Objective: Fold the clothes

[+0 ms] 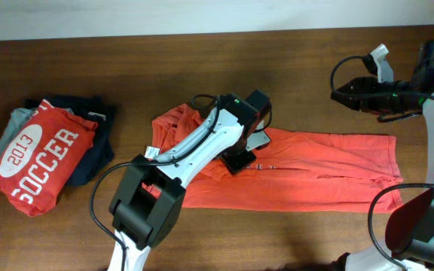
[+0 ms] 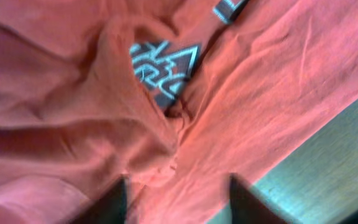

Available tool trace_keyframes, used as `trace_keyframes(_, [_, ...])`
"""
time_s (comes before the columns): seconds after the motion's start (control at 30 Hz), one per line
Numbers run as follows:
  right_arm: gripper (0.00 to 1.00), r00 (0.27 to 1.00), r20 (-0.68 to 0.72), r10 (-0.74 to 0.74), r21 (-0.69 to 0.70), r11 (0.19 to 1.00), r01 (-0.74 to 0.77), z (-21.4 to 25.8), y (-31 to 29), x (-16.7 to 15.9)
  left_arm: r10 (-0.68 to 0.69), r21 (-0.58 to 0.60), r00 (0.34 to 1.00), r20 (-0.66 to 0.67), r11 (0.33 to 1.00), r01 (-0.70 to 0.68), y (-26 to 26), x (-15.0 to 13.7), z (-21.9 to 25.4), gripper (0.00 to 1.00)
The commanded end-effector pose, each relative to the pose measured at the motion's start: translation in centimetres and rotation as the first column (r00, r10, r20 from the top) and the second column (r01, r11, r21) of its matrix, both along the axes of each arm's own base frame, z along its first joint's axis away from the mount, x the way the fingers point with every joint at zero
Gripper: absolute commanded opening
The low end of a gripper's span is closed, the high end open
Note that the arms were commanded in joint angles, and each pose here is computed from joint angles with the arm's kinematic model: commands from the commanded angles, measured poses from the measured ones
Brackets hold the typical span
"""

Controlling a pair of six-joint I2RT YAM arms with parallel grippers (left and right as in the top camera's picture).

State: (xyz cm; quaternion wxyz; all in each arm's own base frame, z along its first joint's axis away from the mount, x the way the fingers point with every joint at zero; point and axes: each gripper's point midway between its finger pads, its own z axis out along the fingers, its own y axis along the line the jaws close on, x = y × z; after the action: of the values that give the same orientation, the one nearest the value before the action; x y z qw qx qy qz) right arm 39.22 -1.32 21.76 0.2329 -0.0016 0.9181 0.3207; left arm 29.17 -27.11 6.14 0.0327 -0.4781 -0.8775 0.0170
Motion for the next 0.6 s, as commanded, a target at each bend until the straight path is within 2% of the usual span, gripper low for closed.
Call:
trace_keyframes(0.0, [0.52, 1.000, 0.018, 0.000, -0.010, 1.000, 0.000, 0.6, 0.1, 0.0, -0.005, 0.052, 1.000, 0.019, 0.999, 0.004, 0.7, 0.3, 0.1, 0.57])
trace_keyframes(0.17, [0.52, 1.000, 0.020, 0.000, -0.012, 1.000, 0.000, 0.6, 0.1, 0.0, 0.137, 0.214, 0.968, 0.209, 0.960, -0.182, 4.4, 3.5, 1.7, 0.66])
trace_keyframes(0.23, [0.52, 1.000, 0.020, 0.000, -0.012, 1.000, 0.000, 0.6, 0.1, 0.0, 0.235, 0.236, 0.926, 0.294, 0.921, -0.309, 6.3, 5.2, 2.2, 0.70])
trace_keyframes(0.3, [0.52, 1.000, 0.020, 0.000, -0.012, 1.000, 0.000, 0.6, 0.1, 0.0, 0.329, 0.217, 0.888, 0.323, 0.887, -0.407, 8.0, 6.5, 2.2, 0.71])
trace_keyframes(0.37, [0.52, 1.000, 0.019, -0.001, -0.016, 1.000, 0.001, 0.6, 0.0, 0.0, 0.420, 0.170, 0.855, 0.306, 0.859, -0.483, 9.3, 7.7, 1.9, 0.71])
trace_keyframes(0.57, [0.52, 1.000, 0.017, -0.002, -0.018, 1.000, 0.003, 0.6, 0.0, 0.0, 0.624, -0.027, 0.772, 0.121, 0.780, -0.626, 11.3, 11.0, -0.2, 0.71])
